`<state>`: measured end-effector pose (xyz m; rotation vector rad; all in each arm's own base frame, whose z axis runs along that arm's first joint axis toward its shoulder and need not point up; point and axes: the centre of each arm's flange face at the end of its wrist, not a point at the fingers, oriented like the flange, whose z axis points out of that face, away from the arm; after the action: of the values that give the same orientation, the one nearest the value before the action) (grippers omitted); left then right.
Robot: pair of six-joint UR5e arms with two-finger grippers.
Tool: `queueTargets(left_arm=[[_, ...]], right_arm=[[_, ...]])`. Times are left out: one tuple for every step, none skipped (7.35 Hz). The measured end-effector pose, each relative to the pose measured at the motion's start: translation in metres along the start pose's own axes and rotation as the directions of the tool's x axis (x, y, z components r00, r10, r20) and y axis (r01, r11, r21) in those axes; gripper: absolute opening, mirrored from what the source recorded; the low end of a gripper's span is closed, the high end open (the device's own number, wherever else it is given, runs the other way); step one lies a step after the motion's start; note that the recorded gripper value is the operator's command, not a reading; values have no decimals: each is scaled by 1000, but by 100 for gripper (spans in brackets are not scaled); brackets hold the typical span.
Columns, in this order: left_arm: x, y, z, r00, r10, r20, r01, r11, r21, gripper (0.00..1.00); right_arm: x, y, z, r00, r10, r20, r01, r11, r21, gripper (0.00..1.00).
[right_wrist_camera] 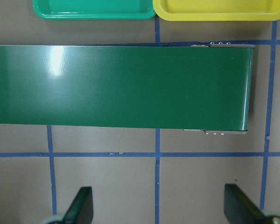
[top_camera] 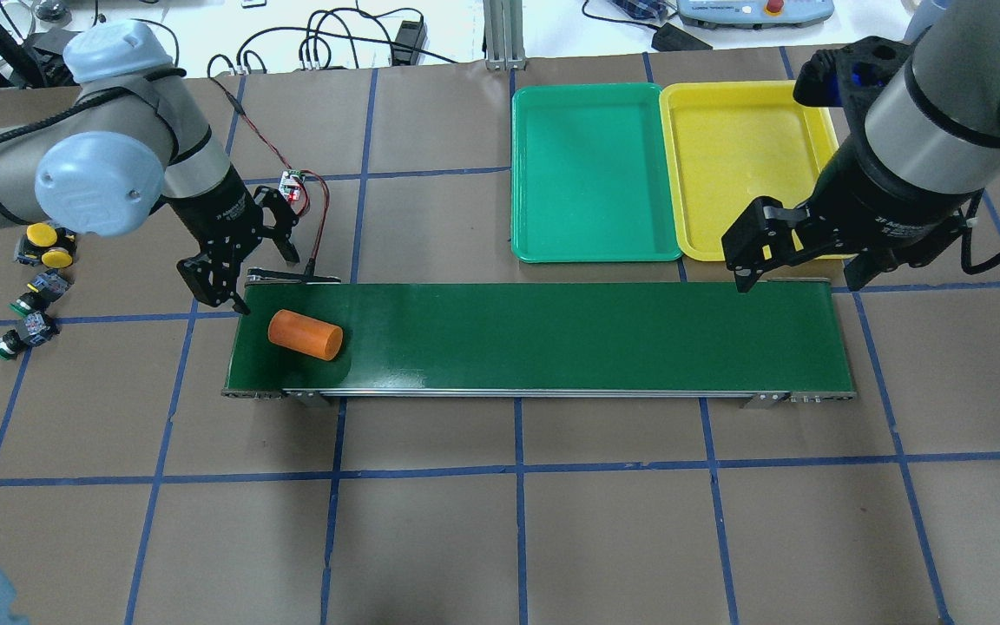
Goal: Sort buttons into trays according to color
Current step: 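Reach the left gripper back and grasp the second orange cylinder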
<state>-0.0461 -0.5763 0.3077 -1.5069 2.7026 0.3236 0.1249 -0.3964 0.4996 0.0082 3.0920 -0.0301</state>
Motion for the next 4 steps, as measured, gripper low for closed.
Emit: queueTargets(left_arm=[[-2, -33, -23, 990, 135, -32, -135, 991, 27, 100], [-4, -68, -44, 948, 314, -50, -311, 949, 57, 100], [1, -100, -60, 852, 522, -46, -516, 851, 98, 100], [12, -126, -69, 714, 700, -19, -692, 709, 134, 100]], right_arm=[[0, 0, 0, 1000, 0, 0, 0, 1000, 0, 100], [0, 0, 0, 1000, 0, 0, 0, 1000, -1, 100], [0, 0, 0, 1000, 0, -1, 0, 1000, -1, 100], [0, 0, 0, 1000, -1, -1, 1, 1000, -2, 100]])
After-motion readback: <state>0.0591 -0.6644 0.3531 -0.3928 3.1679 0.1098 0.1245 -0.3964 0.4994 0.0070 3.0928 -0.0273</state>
